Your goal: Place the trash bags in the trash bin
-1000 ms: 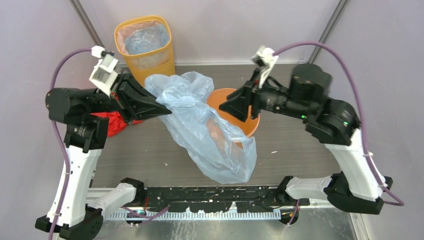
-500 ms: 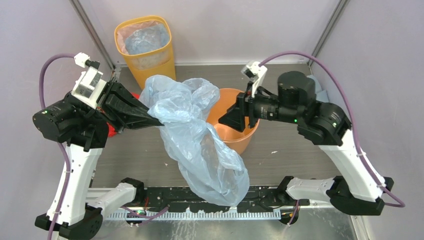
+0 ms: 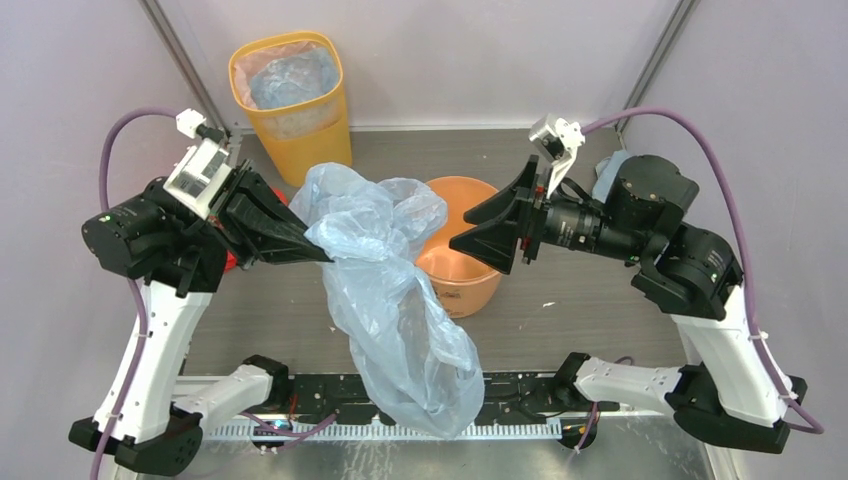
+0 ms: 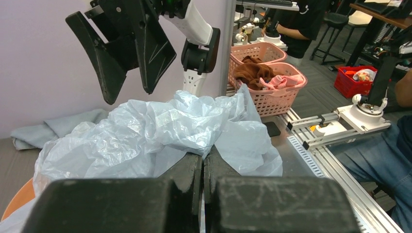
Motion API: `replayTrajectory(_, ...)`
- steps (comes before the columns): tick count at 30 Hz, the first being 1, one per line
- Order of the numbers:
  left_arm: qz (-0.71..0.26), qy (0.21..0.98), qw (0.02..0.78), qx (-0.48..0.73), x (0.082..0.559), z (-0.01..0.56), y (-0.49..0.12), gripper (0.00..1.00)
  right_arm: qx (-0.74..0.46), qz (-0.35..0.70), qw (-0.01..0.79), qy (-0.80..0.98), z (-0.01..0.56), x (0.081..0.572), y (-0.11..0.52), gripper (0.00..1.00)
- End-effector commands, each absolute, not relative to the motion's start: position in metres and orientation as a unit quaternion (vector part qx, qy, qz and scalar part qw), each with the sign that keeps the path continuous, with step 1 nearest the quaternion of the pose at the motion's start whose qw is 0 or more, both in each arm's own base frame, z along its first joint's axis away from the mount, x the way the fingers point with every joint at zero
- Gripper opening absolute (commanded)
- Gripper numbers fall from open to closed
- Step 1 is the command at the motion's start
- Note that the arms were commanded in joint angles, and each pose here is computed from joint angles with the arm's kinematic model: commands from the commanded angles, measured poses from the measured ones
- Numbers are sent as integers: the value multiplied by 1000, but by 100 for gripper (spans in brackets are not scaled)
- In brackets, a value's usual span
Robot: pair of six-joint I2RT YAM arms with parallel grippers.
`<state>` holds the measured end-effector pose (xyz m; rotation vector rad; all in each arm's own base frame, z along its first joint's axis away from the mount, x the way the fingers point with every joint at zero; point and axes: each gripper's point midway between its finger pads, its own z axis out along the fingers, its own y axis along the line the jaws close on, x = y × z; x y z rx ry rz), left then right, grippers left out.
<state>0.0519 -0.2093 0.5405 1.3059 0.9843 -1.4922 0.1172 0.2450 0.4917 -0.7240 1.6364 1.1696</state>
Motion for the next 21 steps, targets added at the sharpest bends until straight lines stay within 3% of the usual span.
replayTrajectory(1,-598,388,449,538,47,539,-208,0,-308,542,465,629,517,103,261,67)
replayTrajectory(21,-605,401,429,538,62,528,-215,0,-312,583,378,648,505,102,297,70)
